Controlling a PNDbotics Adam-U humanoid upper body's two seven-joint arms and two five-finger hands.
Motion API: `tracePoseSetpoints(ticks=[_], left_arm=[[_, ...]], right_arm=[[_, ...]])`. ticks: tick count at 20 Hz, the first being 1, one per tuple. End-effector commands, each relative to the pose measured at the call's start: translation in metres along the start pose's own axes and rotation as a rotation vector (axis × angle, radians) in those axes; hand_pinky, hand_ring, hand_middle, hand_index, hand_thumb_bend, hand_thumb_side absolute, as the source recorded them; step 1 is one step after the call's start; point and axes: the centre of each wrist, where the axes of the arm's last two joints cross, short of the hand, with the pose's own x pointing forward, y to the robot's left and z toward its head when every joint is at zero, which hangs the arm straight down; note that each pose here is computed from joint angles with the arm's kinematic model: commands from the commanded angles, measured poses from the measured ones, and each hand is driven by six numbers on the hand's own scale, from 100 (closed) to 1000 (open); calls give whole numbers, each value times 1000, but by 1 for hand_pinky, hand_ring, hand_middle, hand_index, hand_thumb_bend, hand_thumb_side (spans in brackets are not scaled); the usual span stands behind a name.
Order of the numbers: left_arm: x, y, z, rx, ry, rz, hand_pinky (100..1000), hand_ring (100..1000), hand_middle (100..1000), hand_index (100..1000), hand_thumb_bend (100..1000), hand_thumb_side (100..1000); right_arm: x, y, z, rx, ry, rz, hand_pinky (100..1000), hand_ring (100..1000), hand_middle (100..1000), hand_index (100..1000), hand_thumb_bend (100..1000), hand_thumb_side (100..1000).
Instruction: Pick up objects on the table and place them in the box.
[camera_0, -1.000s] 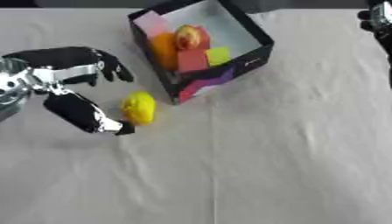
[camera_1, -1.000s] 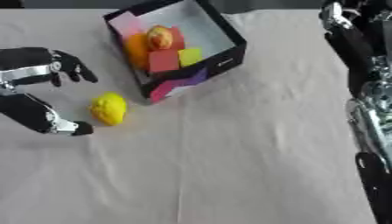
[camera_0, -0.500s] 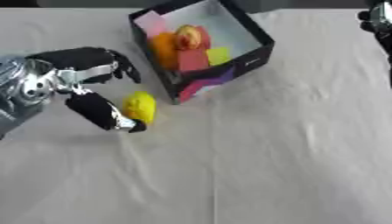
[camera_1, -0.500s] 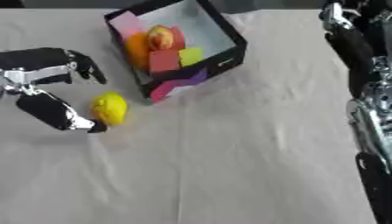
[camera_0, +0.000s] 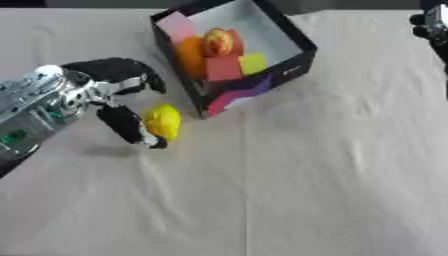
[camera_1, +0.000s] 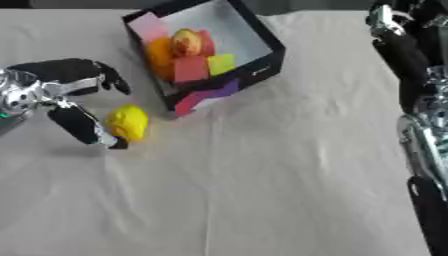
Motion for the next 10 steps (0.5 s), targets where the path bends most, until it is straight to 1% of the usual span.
tracePoseSetpoints(ticks=[1,6,7,9,10], left_arm=[[-3,5,-8,31,23,-22,723,818,789,834,614,400],[-2,3,-25,55,32,2,706,806,777,814,593,393],[-2,3,-27,57,30,4,707,807,778,791,597,394],[-1,2,-31,60,27,-4,709,808,779,783,599,383],[-1,2,-32,64,27,-10,704,805,776,761,585,371]], right_arm=[[7,-1,-2,4,-26,10,781,708,675,794,100,373],[6,-1,-2,5,-24,7,782,709,675,795,100,374],[6,0,-2,5,-24,7,782,709,675,795,100,375],[6,0,-2,6,-24,7,782,709,675,795,100,375],[6,0,-2,5,-24,7,782,709,676,795,100,376]])
